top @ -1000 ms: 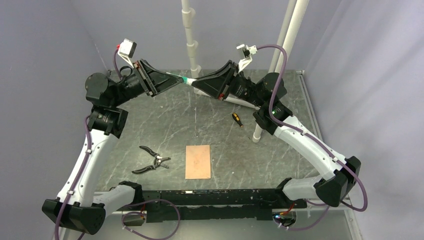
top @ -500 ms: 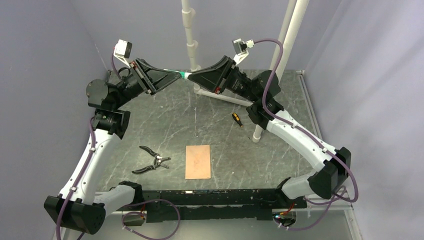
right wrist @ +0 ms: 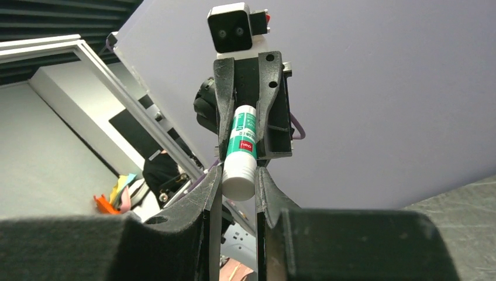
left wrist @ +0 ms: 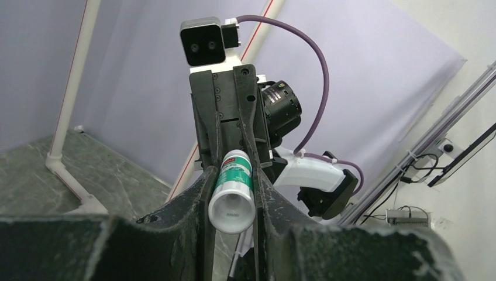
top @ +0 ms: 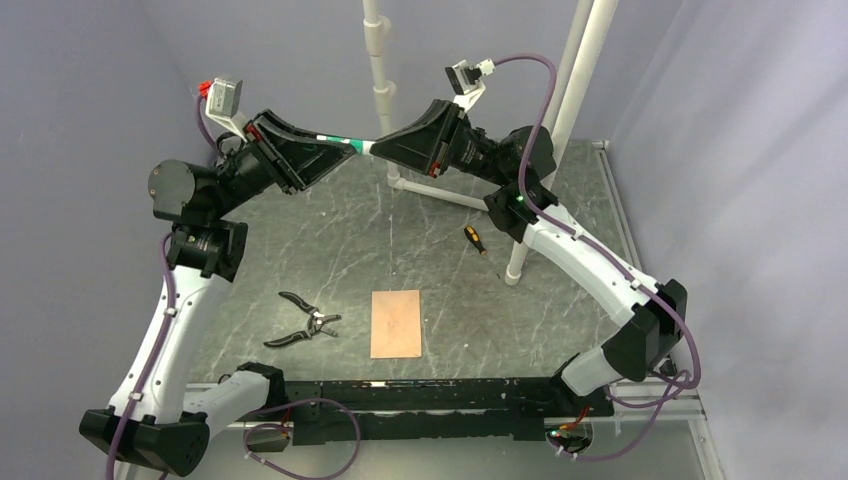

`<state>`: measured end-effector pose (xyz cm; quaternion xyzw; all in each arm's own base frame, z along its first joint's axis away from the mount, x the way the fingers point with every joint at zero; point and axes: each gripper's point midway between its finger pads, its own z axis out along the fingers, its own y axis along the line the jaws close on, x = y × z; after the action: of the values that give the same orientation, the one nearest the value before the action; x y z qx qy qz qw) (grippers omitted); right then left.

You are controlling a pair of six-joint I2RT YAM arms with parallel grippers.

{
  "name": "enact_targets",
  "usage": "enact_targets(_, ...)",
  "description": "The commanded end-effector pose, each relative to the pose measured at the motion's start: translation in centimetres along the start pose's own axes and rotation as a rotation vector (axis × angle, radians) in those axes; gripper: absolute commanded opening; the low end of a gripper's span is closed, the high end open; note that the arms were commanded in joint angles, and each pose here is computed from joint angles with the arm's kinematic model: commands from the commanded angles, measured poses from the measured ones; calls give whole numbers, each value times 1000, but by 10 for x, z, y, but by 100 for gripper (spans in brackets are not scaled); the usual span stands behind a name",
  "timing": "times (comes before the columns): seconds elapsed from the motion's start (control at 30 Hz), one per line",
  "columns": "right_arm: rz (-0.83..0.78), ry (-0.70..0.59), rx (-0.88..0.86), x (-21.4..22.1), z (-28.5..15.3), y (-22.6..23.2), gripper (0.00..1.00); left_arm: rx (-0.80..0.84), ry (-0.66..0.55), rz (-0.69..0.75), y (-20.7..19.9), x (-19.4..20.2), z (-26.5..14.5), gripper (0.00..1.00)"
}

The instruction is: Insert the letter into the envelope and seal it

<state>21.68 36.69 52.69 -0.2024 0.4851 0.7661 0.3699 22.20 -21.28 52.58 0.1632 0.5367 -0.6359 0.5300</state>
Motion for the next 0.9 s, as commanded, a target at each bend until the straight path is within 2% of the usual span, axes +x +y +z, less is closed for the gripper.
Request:
enact_targets(0.0, 38, 55, -147, 13, 19, 48, 0, 35, 255, -104, 19, 66, -2, 2)
enact_targets(0.23, 114, 64, -192, 17, 22, 48, 0, 17, 272, -131, 30, 75, 2, 2)
enact_targets(0.57, 86, 83, -205, 19, 30, 55, 0, -31, 323, -197, 50, 101, 6, 3)
enact_targets(0.7, 69, 102, -179, 23, 36, 53, 0, -53, 346, -237, 65, 117, 3, 3)
enact_targets(0.87, 81, 100, -127, 29, 35, 42, 0, -82, 349, -211, 68, 116, 2, 2)
